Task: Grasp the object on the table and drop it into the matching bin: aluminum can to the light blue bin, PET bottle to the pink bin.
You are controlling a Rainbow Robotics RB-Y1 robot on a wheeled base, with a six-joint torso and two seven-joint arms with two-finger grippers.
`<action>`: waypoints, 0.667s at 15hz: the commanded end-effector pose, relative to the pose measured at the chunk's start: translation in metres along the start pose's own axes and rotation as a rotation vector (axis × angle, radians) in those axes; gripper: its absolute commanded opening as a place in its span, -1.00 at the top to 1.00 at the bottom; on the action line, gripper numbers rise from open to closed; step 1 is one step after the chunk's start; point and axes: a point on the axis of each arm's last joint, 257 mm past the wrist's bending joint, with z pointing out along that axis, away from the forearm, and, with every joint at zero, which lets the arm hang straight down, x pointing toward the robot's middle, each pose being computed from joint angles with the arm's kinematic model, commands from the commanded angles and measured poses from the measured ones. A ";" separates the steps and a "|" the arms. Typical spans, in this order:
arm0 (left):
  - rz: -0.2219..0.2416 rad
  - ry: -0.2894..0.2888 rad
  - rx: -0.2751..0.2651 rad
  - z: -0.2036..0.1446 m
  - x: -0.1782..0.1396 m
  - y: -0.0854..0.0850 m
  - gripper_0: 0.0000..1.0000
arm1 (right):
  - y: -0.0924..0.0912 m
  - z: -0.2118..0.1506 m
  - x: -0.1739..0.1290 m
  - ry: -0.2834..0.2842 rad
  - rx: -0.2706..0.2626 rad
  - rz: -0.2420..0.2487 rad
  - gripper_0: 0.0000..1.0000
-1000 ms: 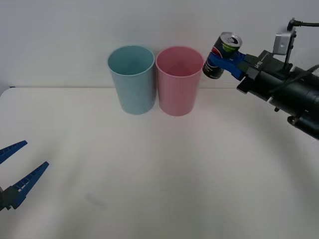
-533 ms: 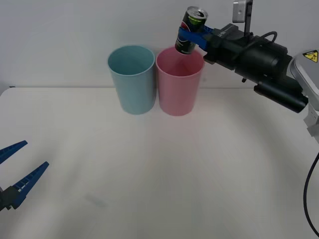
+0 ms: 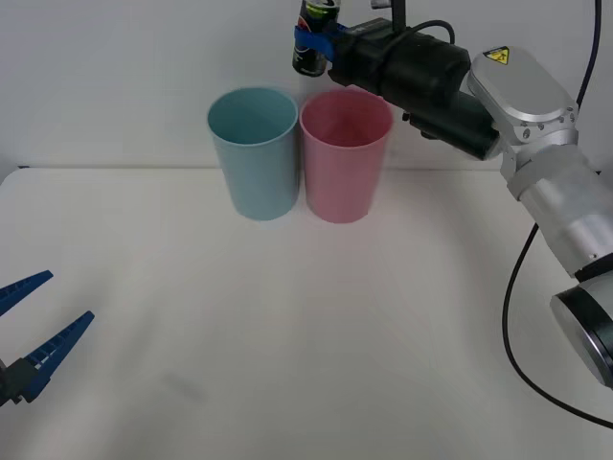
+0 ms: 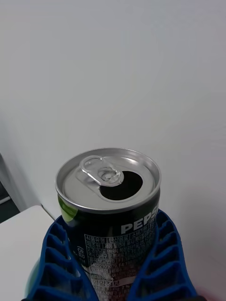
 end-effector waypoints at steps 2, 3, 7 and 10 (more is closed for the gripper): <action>0.000 0.000 0.000 0.000 0.000 0.000 -1.00 | 0.004 0.041 0.012 0.030 0.054 -0.039 1.00; 0.000 0.000 0.000 0.000 0.000 0.000 -1.00 | 0.009 0.049 0.016 0.041 0.062 -0.046 1.00; 0.000 0.000 0.000 0.000 0.000 0.000 -1.00 | 0.030 0.076 0.036 0.075 0.102 -0.053 1.00; 0.000 0.000 0.000 0.000 0.000 0.000 -1.00 | 0.050 0.086 0.046 0.086 0.088 -0.057 1.00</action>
